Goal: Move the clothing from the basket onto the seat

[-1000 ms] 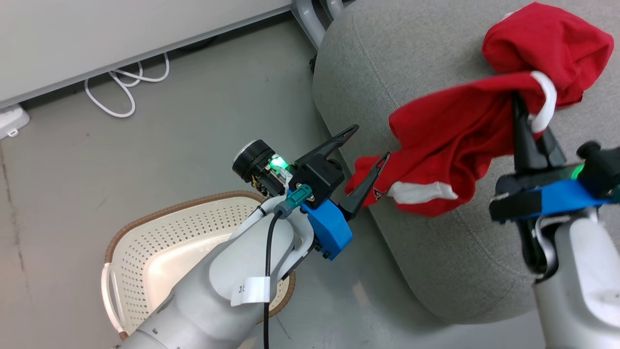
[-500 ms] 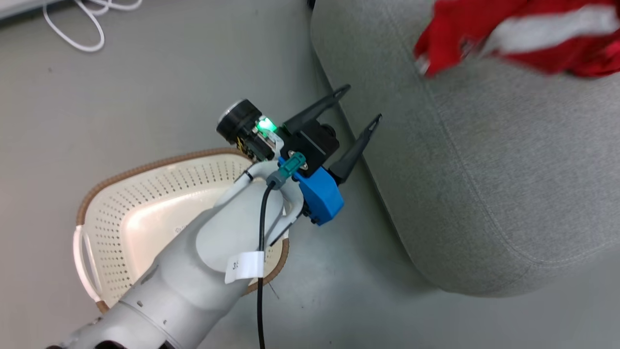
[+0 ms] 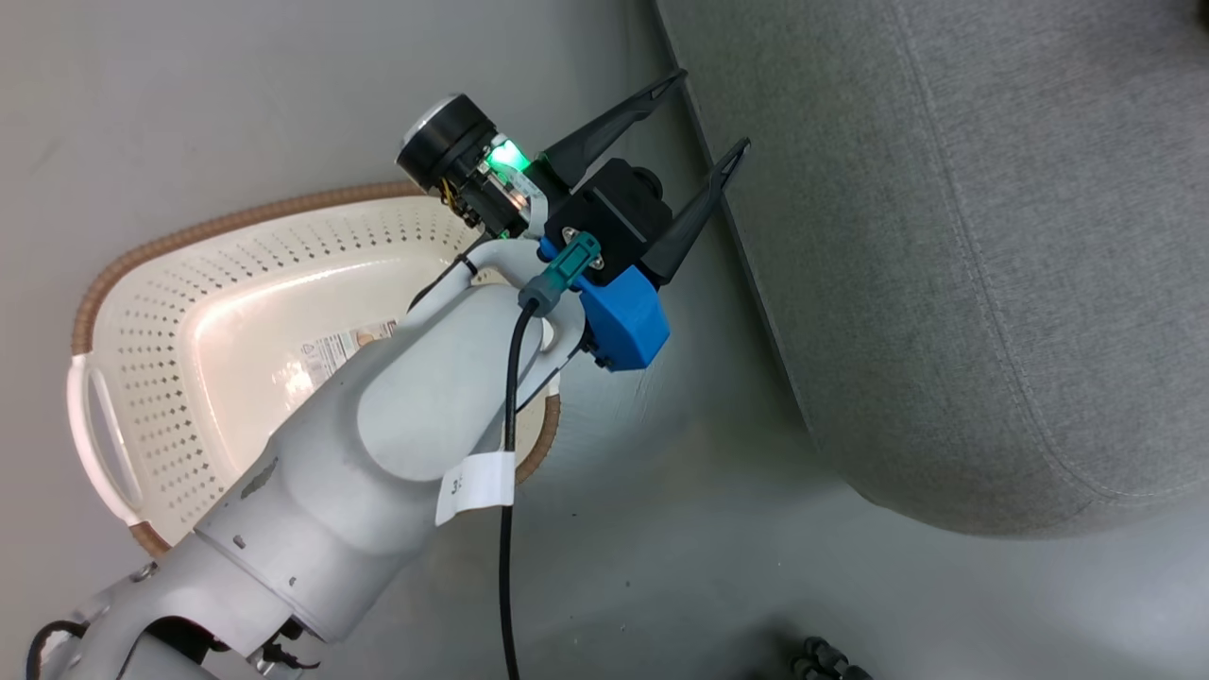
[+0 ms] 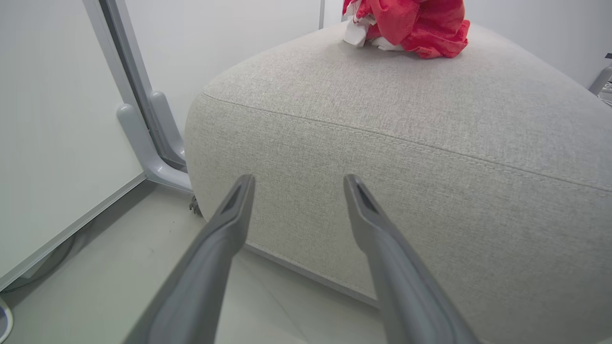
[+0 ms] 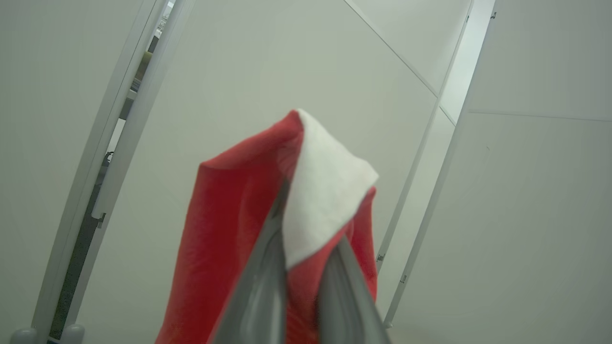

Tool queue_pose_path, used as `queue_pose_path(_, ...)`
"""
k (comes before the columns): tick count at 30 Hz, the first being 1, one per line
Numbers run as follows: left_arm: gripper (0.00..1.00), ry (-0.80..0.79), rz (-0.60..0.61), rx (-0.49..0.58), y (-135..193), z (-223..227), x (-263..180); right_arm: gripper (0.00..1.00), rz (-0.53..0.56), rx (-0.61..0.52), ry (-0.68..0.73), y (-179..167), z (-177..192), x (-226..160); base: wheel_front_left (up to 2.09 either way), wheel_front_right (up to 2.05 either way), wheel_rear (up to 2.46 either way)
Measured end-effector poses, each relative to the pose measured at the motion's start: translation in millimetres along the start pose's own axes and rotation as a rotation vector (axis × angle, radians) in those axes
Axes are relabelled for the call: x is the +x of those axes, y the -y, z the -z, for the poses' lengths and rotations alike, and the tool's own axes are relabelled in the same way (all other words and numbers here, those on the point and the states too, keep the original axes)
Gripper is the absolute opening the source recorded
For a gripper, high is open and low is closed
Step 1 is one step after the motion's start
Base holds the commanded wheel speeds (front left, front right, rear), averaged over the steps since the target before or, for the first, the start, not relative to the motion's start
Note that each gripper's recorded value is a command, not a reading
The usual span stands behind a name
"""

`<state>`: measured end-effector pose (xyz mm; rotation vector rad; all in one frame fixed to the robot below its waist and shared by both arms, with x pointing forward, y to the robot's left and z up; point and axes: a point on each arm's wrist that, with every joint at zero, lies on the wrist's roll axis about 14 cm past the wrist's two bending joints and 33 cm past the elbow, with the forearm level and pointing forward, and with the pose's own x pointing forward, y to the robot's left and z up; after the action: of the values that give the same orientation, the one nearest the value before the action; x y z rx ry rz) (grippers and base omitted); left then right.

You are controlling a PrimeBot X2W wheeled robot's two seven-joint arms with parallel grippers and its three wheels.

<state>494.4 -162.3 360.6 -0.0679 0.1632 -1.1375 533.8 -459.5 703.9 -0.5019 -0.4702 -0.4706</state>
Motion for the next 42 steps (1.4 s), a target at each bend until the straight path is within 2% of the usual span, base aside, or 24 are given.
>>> queue_pose_path(6,1.00,-0.006,0.021,-0.011,0,14,6,0.00,-0.026,-0.008,-0.220,-23,82,-35,0.00,0.00,0.00)
queue_pose_path(12,1.00,0.002,0.015,-0.017,-7,19,8,0.00,-0.058,0.019,-0.380,-52,138,-70,0.00,0.00,0.00)
queue_pose_path(18,1.00,-0.004,0.005,-0.026,-11,26,6,0.00,-0.079,0.047,-0.521,-73,181,-108,0.00,0.00,0.00)
queue_pose_path(24,1.00,-0.006,-0.005,-0.032,-14,30,5,0.00,-0.100,0.060,-0.599,-87,202,-129,0.00,0.00,0.00)
queue_pose_path(25,1.00,-0.004,-0.006,-0.031,-14,29,5,0.43,-0.101,0.061,-0.600,-87,203,-130,0.00,0.00,0.00)
queue_pose_path(26,1.00,-0.002,-0.006,-0.032,-14,29,5,1.00,-0.101,0.061,-0.599,-87,202,-129,0.00,0.00,0.00)
queue_pose_path(33,1.00,0.019,-0.012,-0.019,-12,14,5,1.00,-0.113,0.055,-0.551,-82,183,-128,0.00,0.00,0.00)
queue_pose_path(42,1.00,0.045,-0.054,-0.016,-6,-15,-7,1.00,-0.161,0.040,-0.418,-72,126,-128,0.00,0.00,0.00)
